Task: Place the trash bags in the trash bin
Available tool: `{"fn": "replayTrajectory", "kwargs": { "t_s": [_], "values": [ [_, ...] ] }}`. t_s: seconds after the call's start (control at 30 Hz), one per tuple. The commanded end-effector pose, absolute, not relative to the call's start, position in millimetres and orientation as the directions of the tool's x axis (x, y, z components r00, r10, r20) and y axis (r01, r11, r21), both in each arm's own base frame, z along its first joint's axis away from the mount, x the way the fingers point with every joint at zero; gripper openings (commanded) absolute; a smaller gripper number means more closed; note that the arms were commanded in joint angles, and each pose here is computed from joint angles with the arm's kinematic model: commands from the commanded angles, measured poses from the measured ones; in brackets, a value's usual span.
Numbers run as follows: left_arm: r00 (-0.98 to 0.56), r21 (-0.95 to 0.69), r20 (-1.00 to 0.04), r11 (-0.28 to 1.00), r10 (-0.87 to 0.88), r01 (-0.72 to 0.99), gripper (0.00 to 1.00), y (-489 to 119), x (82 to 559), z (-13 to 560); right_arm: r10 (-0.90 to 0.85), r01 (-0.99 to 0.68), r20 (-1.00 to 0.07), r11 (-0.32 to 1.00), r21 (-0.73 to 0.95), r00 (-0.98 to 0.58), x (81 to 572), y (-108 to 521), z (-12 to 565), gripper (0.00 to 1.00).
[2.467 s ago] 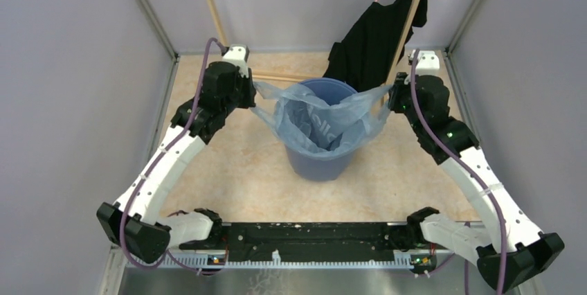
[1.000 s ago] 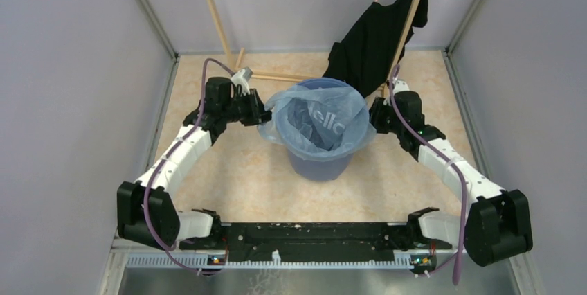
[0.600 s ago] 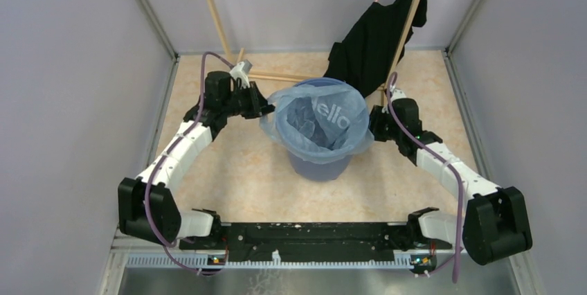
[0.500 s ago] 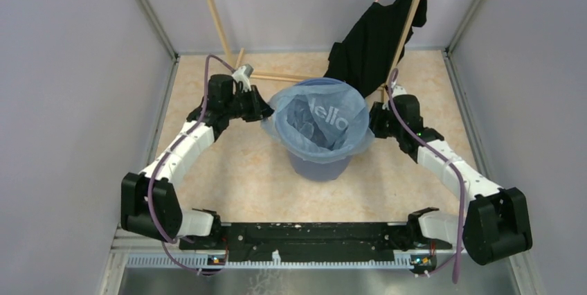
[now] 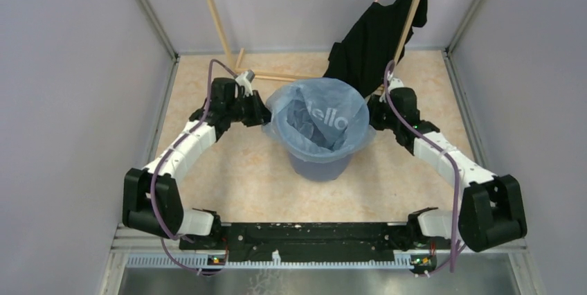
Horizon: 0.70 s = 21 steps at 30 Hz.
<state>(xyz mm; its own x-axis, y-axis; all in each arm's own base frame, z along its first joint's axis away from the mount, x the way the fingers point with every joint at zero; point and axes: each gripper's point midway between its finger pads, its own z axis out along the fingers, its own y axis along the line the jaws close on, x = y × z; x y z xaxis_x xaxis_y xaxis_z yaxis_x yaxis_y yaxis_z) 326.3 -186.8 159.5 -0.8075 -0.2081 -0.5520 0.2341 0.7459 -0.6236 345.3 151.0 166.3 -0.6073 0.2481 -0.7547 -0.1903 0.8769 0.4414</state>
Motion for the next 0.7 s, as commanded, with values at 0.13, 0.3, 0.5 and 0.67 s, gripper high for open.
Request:
{"fn": "replayTrajectory", "kwargs": {
  "t_s": [0.13, 0.3, 0.5, 0.67],
  "values": [
    [-0.699, -0.611, -0.676, 0.708, -0.233, 0.355, 0.20, -194.6, 355.4, 225.7, 0.241, -0.146, -0.704, 0.885, 0.441, -0.669, 342.7, 146.1, 117.3, 0.31],
    [-0.749, -0.614, -0.619, 0.741, -0.238, 0.272, 0.18, -189.2, 356.4, 185.9, 0.250, -0.186, -0.733, 0.870, 0.456, -0.632, 344.9, 150.3, 152.0, 0.31],
    [-0.785, -0.593, -0.573, 0.780, -0.235, 0.200, 0.17, -177.9, 343.6, 147.1, 0.272, -0.242, -0.773, 0.845, 0.477, -0.574, 352.4, 157.4, 195.5, 0.34],
    [-0.808, -0.613, -0.543, 0.766, -0.228, 0.195, 0.17, -179.6, 331.9, 143.9, 0.251, -0.207, -0.741, 0.861, 0.465, -0.622, 353.9, 155.9, 164.0, 0.34]
  ]
}}
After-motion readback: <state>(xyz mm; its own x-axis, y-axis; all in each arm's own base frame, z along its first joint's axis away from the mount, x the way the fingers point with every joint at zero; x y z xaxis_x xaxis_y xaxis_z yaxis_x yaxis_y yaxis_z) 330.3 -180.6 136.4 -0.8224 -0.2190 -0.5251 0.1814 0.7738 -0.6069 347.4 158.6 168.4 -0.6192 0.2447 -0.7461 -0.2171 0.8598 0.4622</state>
